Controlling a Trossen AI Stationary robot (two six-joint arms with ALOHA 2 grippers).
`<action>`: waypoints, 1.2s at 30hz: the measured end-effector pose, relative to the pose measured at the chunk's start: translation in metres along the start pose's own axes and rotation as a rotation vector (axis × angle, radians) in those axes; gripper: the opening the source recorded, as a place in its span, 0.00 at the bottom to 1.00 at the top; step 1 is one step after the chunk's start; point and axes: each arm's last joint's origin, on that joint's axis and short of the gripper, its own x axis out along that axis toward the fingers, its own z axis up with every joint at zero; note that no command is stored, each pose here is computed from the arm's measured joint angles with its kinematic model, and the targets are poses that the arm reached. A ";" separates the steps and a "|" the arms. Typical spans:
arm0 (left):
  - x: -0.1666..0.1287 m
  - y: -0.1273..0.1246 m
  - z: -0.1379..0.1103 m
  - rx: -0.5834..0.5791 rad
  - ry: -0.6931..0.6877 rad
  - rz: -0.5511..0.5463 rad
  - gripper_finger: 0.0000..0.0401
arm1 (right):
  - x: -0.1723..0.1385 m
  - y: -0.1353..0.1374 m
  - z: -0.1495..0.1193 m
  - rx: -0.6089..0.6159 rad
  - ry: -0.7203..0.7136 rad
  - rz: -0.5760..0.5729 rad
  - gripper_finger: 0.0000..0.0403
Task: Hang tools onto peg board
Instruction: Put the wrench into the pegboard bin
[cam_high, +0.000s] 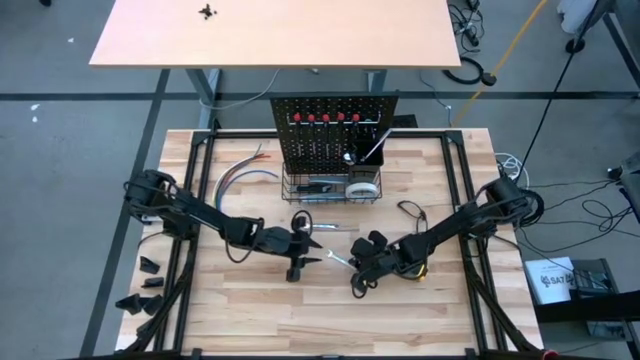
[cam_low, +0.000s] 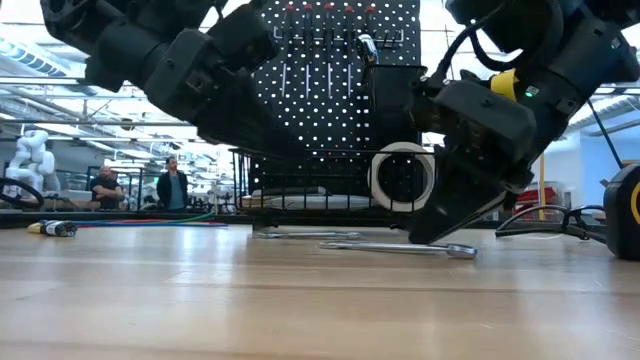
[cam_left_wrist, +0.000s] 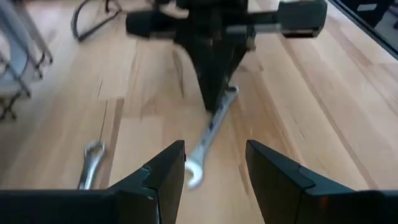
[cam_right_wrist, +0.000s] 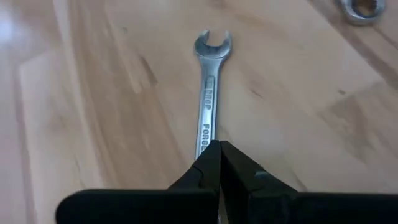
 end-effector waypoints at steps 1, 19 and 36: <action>0.003 0.000 0.003 0.021 -0.004 -0.001 0.43 | 0.001 0.001 0.000 0.001 -0.005 0.006 0.00; 0.034 0.009 -0.002 0.048 0.063 -0.149 0.43 | -0.018 0.017 0.021 -0.069 -0.082 0.107 0.08; 0.060 0.018 0.006 0.123 0.059 -0.060 0.43 | 0.008 0.007 -0.002 -0.103 0.017 -0.037 0.41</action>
